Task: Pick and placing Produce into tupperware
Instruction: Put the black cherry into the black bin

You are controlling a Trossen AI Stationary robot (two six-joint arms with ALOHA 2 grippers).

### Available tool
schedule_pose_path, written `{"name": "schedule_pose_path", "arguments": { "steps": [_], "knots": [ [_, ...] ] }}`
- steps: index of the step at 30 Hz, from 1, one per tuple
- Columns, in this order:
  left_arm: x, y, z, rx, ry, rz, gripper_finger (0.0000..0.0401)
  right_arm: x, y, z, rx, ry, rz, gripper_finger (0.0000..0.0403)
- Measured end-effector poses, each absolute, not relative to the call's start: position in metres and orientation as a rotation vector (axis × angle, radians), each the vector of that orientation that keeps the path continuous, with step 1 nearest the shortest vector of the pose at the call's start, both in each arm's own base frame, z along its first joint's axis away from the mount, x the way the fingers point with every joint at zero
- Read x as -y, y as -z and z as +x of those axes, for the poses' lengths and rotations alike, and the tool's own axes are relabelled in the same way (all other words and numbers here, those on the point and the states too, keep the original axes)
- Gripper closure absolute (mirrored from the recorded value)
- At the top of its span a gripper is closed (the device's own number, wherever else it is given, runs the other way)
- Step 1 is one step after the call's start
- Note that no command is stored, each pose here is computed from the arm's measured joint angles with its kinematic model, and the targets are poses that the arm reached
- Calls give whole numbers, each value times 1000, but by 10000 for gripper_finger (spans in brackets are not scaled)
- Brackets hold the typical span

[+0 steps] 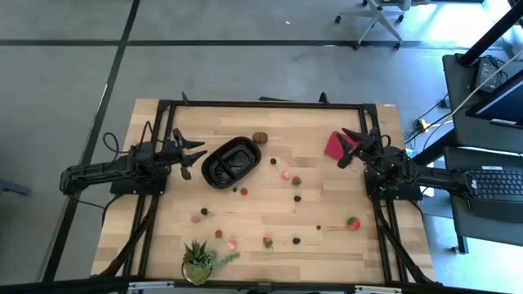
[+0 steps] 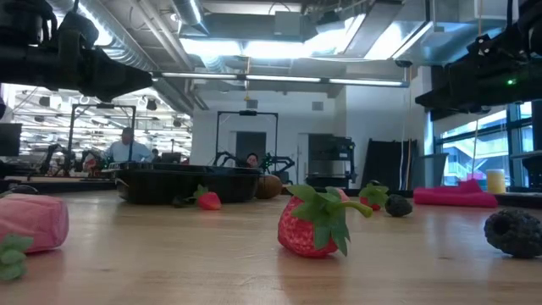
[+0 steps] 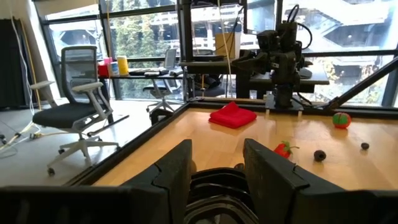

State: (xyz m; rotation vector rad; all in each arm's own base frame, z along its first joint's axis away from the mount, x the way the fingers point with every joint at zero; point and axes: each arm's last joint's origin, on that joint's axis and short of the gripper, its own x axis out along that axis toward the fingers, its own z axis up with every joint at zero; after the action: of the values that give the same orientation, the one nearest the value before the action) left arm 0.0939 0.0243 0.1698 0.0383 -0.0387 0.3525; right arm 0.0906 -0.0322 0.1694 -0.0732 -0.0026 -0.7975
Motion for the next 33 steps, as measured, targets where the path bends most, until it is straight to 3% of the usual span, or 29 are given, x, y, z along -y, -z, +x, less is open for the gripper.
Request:
{"name": "schedule_pose_path", "arguments": {
  "steps": [9, 17, 21, 33],
  "knots": [
    [-24, -171, 94, 41, -353, 63, 251, 32, -169, 91, 3, 797, -73, 260],
    [-24, -171, 94, 32, -355, 116, 149, 32, -170, 91, 3, 797, -73, 260],
    [-24, -170, 94, 38, -347, 79, 117, 32, -170, 91, 3, 797, -73, 260],
    [-21, -172, 95, 64, -231, 21, 118, 32, -170, 91, 6, 797, -66, 260]
  ]
}}
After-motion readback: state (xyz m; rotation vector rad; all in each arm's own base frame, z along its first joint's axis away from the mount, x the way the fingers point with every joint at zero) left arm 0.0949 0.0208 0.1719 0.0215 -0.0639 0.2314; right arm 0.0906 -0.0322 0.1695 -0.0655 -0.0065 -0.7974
